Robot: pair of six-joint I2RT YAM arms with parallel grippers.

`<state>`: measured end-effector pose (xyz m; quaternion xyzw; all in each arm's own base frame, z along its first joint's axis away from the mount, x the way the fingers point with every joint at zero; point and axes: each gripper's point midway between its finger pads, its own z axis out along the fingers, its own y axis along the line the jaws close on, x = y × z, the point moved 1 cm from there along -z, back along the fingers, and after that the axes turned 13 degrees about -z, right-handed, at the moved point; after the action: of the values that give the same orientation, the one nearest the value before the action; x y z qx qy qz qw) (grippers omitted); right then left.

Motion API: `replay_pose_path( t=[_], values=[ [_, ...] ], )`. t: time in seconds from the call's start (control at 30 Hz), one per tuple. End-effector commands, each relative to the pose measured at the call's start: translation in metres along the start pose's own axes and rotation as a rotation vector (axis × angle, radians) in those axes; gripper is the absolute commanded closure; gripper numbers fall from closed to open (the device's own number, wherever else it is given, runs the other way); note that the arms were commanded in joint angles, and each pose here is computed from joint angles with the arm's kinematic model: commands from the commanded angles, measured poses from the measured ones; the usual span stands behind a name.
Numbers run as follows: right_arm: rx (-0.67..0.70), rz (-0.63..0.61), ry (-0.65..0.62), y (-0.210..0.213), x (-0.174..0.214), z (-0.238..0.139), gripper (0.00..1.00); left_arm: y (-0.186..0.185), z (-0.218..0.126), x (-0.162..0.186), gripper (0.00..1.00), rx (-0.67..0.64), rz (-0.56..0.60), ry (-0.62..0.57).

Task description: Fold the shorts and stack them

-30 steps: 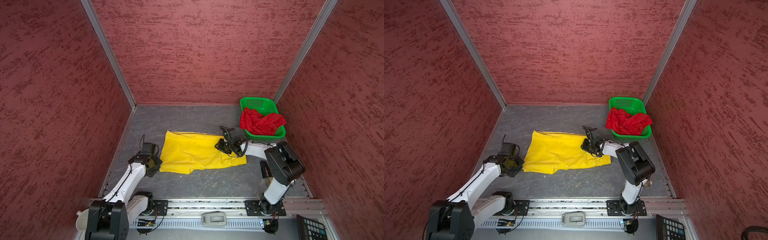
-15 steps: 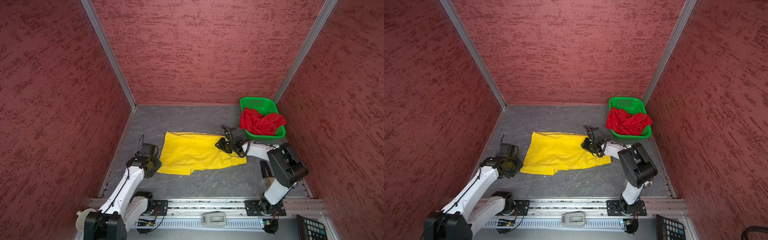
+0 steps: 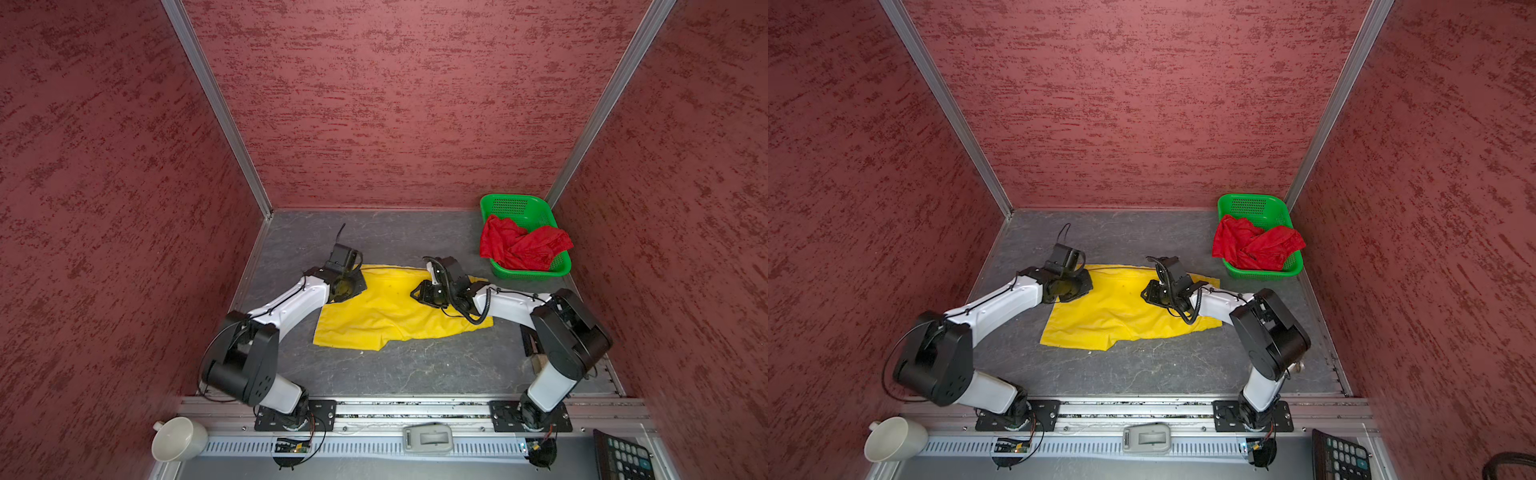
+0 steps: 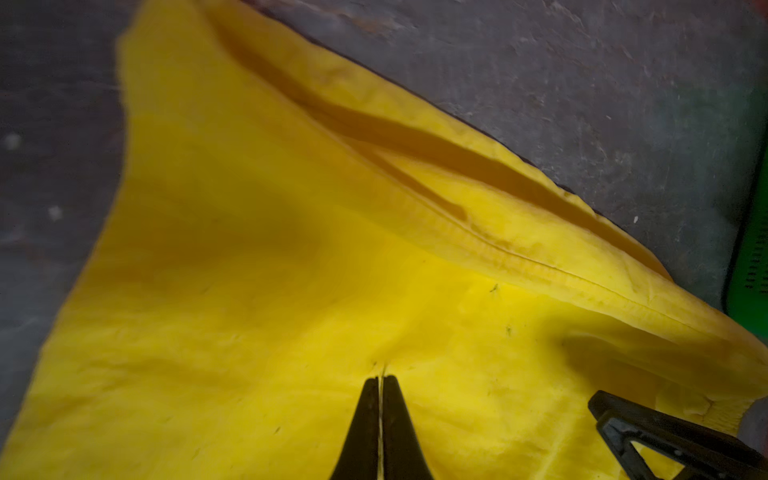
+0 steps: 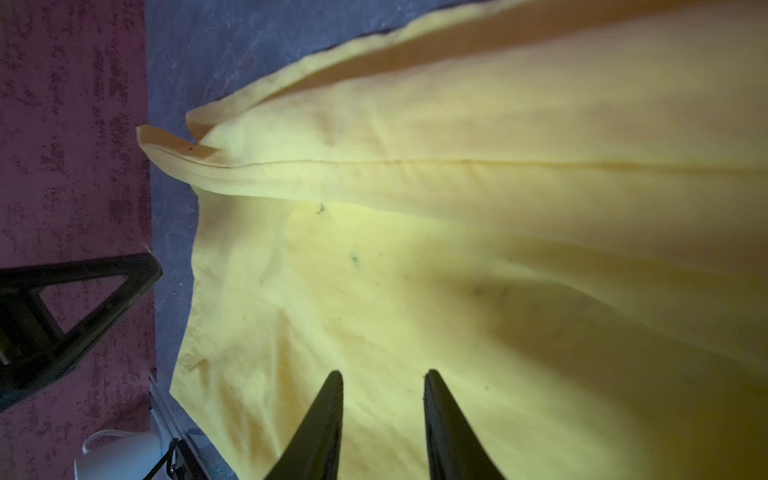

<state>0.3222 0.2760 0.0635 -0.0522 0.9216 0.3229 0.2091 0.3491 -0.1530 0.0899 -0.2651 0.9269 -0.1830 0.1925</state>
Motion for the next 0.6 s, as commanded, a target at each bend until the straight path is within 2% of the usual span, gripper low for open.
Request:
replay_pose_path(
  t=[0.0,0.17,0.27,0.43,0.57],
  values=[
    [-0.003,0.028,0.016,-0.01,0.011,0.008,0.66,-0.036,0.024,-0.006,0.93,0.07,0.066,0.002],
    [0.017,0.046,0.074,-0.026,0.037,0.015,0.67,-0.055,0.071,-0.013,0.93,0.056,0.08,0.031],
    [0.026,0.06,0.116,-0.036,0.058,0.014,0.66,-0.063,0.09,-0.028,0.93,0.054,0.078,0.009],
    [0.049,0.083,0.187,-0.051,0.097,0.007,0.66,-0.068,0.115,-0.066,0.93,0.066,0.014,-0.038],
    [0.064,0.073,0.187,-0.052,0.099,0.0,0.65,-0.067,0.133,-0.086,0.92,0.073,-0.035,-0.033]
  ],
)
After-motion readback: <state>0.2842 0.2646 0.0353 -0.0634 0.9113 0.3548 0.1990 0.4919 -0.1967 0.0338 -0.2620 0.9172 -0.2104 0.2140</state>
